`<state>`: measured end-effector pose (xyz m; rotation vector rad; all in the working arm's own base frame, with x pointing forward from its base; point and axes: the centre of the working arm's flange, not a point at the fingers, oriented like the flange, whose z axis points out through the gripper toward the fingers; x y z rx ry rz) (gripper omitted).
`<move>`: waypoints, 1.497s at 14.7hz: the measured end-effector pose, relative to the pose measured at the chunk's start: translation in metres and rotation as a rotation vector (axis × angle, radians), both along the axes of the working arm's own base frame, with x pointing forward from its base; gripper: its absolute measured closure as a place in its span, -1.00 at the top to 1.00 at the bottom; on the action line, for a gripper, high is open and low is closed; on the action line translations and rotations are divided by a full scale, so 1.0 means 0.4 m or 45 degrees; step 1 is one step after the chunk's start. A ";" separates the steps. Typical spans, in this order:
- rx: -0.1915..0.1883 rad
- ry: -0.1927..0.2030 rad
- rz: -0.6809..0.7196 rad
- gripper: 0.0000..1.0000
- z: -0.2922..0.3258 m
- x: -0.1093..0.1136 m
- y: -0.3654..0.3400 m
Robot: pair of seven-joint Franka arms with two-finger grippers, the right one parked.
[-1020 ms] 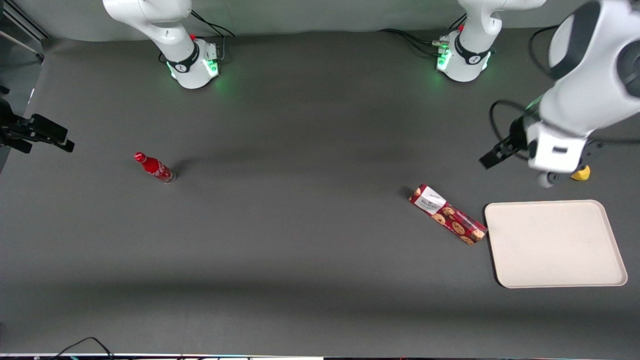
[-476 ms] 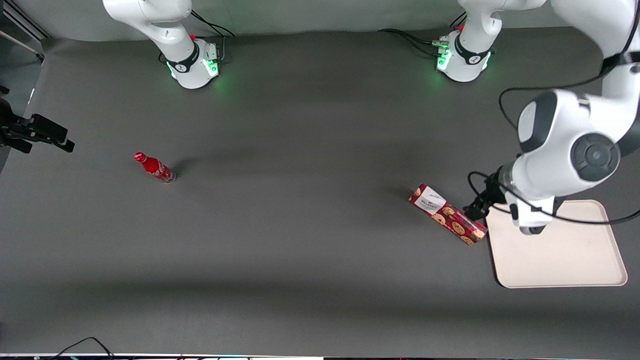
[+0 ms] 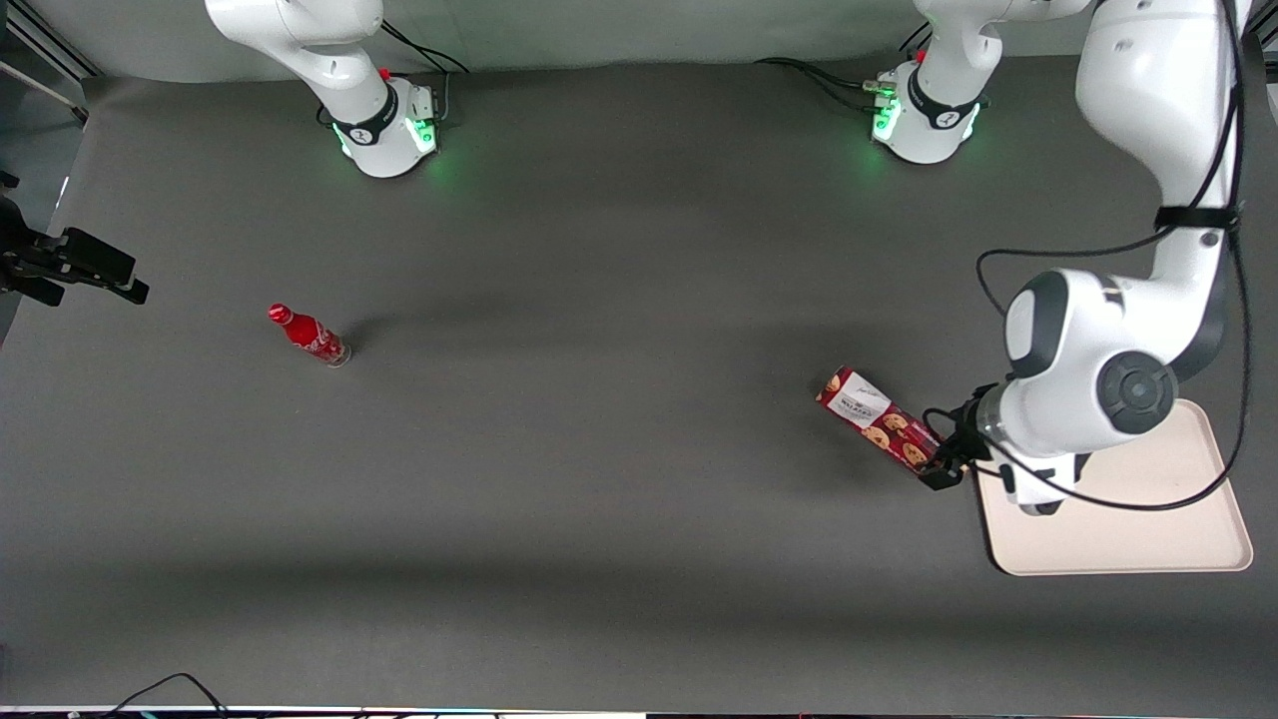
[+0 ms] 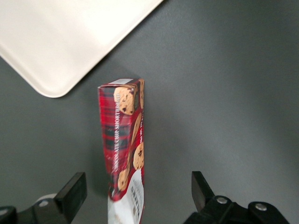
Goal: Place red cookie box on tray
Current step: 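Lower the open left gripper over the cookie box and close on it, then lift the cookie box with the left gripper and carry it over the tray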
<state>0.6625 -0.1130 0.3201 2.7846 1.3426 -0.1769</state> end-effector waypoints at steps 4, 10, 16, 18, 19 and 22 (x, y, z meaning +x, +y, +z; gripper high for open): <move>-0.002 -0.006 0.006 1.00 -0.101 -0.016 -0.001; -0.001 0.006 -0.016 1.00 -0.180 -0.093 -0.027; 0.000 -0.035 -0.053 1.00 -0.243 -0.177 -0.070; 0.002 -0.030 -0.061 0.99 -0.253 -0.187 -0.075; 0.002 -0.031 -0.067 0.99 -0.253 -0.187 -0.075; -0.001 -0.043 -0.128 0.37 -0.250 -0.183 -0.071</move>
